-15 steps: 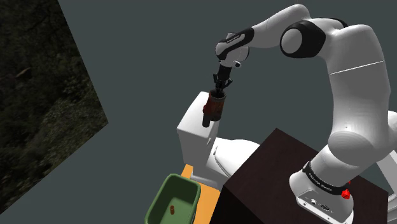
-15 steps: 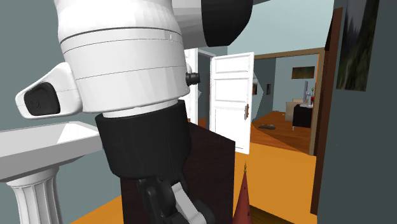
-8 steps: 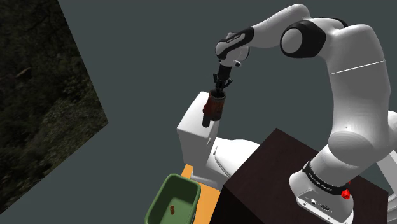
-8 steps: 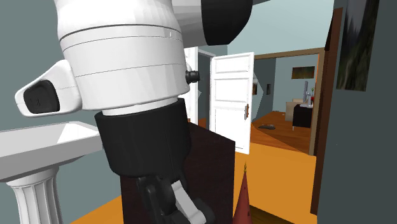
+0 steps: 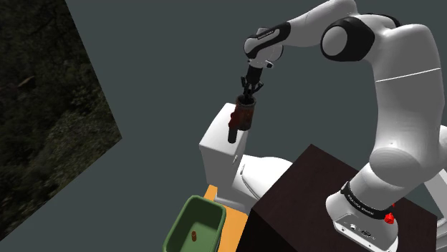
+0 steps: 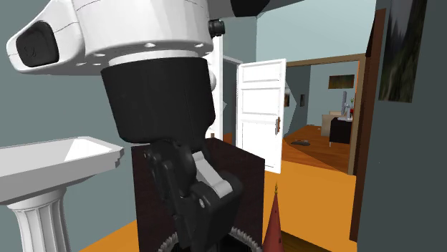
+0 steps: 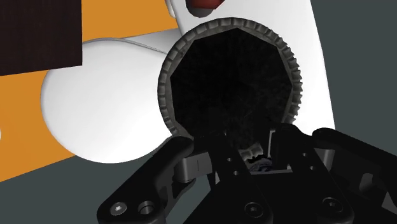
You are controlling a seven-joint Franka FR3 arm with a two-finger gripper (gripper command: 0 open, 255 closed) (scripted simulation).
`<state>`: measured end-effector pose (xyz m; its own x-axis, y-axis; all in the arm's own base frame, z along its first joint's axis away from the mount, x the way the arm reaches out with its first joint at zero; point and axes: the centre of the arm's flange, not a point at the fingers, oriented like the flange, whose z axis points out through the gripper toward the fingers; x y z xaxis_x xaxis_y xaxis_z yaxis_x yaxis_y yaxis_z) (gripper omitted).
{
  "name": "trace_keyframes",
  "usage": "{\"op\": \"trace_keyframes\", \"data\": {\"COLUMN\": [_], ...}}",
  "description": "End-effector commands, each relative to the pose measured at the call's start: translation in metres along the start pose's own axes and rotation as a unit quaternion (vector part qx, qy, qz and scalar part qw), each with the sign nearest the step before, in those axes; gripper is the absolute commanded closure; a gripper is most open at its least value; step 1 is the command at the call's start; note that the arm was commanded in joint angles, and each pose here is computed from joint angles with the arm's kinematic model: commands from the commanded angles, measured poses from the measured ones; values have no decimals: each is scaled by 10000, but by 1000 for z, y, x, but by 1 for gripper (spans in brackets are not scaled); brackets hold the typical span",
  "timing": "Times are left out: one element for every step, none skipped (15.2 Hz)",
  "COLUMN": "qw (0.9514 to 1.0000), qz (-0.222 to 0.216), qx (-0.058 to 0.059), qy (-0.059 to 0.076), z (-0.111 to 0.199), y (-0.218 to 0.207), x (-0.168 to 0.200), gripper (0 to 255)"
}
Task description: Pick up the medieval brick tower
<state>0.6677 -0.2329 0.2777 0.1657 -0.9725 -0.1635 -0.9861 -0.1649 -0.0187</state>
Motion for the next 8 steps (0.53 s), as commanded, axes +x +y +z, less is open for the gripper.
{"op": "trace_keyframes", "data": {"qw": [10000,10000,10000,10000,10000,10000,10000,10000], "qz": [-1,-1,-1,-1,-1,-1,-1,-1], "qx": [5,5,5,5,5,5,5,5], "qy": [2,2,2,2,2,2,2,2], "z": [-11,-16,-22,-27,-32,-37,-38,-38], "y": [0,0,-1,-1,-1,-1,-1,-1], "x": [-2,-3,-4,-5,-6,-6,-7,-7], "gripper": [255,255,255,255,255,255,255,255]}}
